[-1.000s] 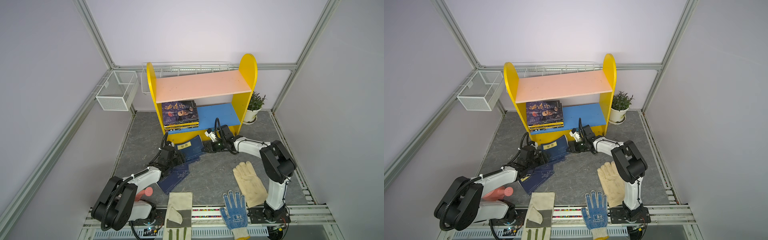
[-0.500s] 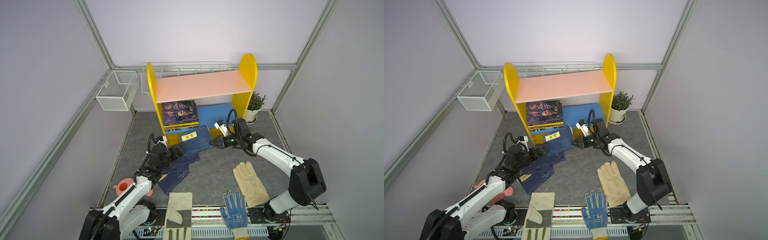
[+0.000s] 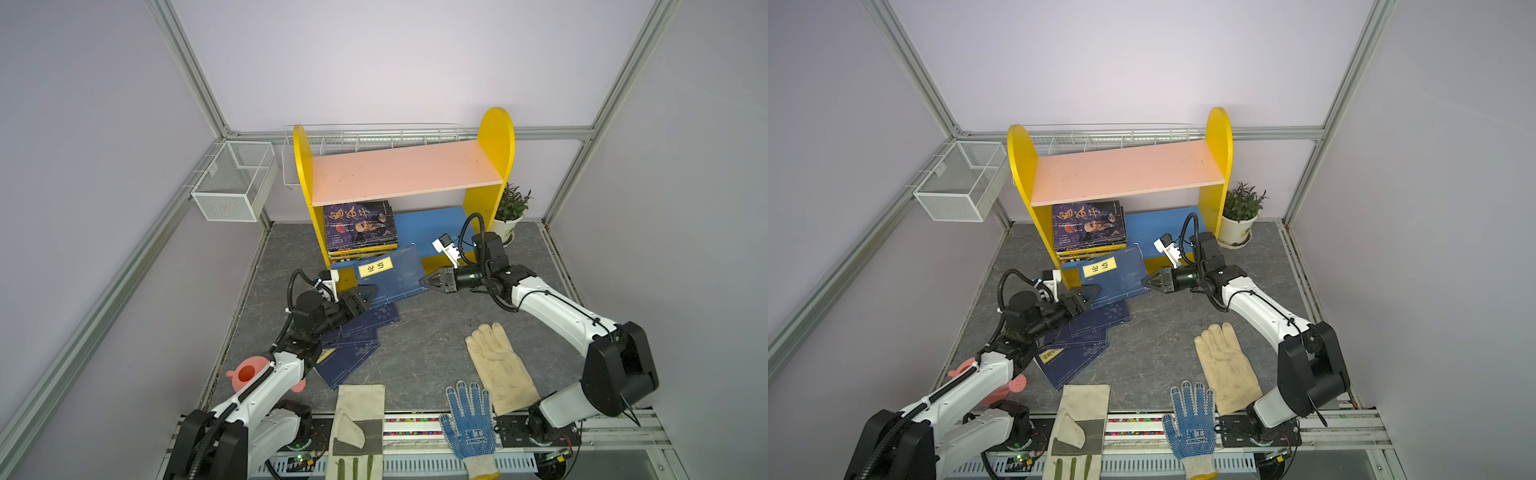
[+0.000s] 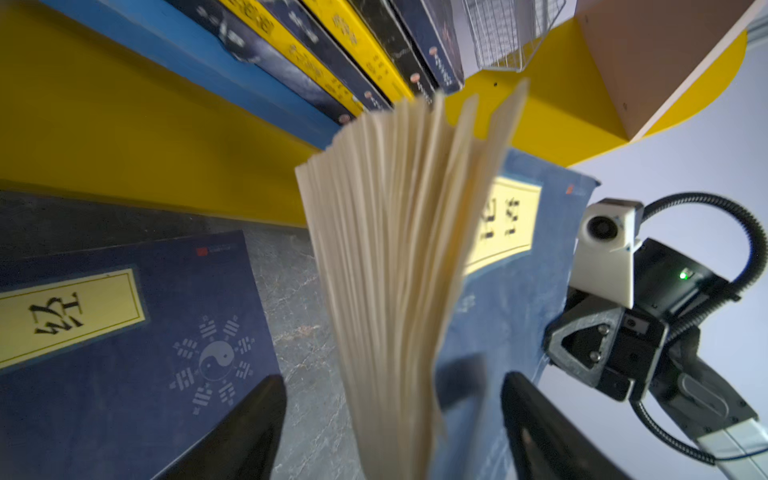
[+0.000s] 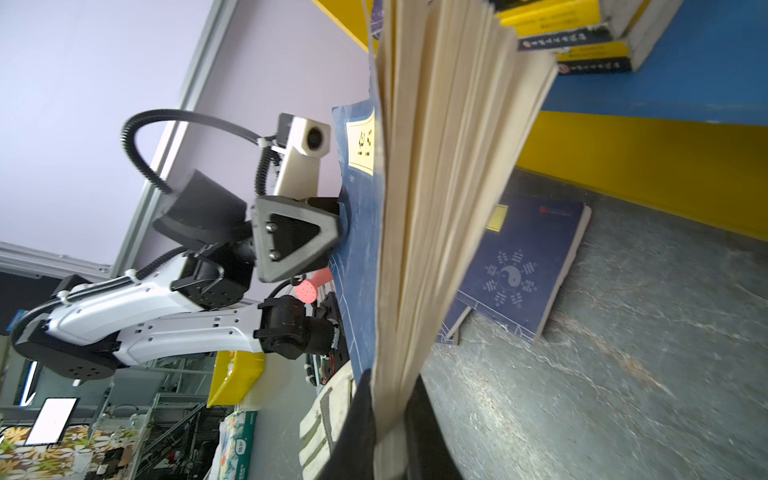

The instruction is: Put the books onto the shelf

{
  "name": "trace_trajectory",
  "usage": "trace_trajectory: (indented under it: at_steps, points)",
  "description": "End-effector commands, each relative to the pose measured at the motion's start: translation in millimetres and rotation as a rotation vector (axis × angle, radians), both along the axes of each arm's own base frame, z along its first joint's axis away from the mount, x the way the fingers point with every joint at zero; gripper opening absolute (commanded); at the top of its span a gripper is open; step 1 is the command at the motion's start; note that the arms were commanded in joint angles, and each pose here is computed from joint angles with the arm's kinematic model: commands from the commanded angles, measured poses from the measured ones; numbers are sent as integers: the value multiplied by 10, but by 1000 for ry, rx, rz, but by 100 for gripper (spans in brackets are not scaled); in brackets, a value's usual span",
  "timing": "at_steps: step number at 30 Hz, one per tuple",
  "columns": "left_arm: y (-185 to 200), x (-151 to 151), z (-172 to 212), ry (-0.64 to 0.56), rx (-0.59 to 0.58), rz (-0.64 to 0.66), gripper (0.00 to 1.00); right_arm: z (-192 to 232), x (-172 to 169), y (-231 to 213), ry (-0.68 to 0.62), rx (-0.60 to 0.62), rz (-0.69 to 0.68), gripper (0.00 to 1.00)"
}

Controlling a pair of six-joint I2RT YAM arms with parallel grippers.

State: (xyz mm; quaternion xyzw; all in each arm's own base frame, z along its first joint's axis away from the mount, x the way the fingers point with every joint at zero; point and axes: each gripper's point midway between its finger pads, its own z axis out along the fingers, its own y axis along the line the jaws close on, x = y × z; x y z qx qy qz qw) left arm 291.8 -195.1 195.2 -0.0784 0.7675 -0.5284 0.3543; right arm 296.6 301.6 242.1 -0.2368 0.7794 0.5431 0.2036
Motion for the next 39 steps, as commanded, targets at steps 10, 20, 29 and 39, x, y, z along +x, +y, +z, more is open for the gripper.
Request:
trace_trajectory:
  at_steps: [10, 20, 29, 39]
  points:
    - [-279, -16, 927, -220, -162, -153, 0, 120, 98, -151, -75, -27, -85, 17]
    - [-108, 297, 999, -163, -158, 120, 0, 234, 123, -117, -78, 113, -258, 66]
    - [-200, 315, 1059, -158, -172, 134, 0, 433, 76, 324, -132, 174, -240, 65]
    - [-241, 239, 1271, -201, -254, 144, 0, 609, 208, 526, -64, 309, -272, 54]
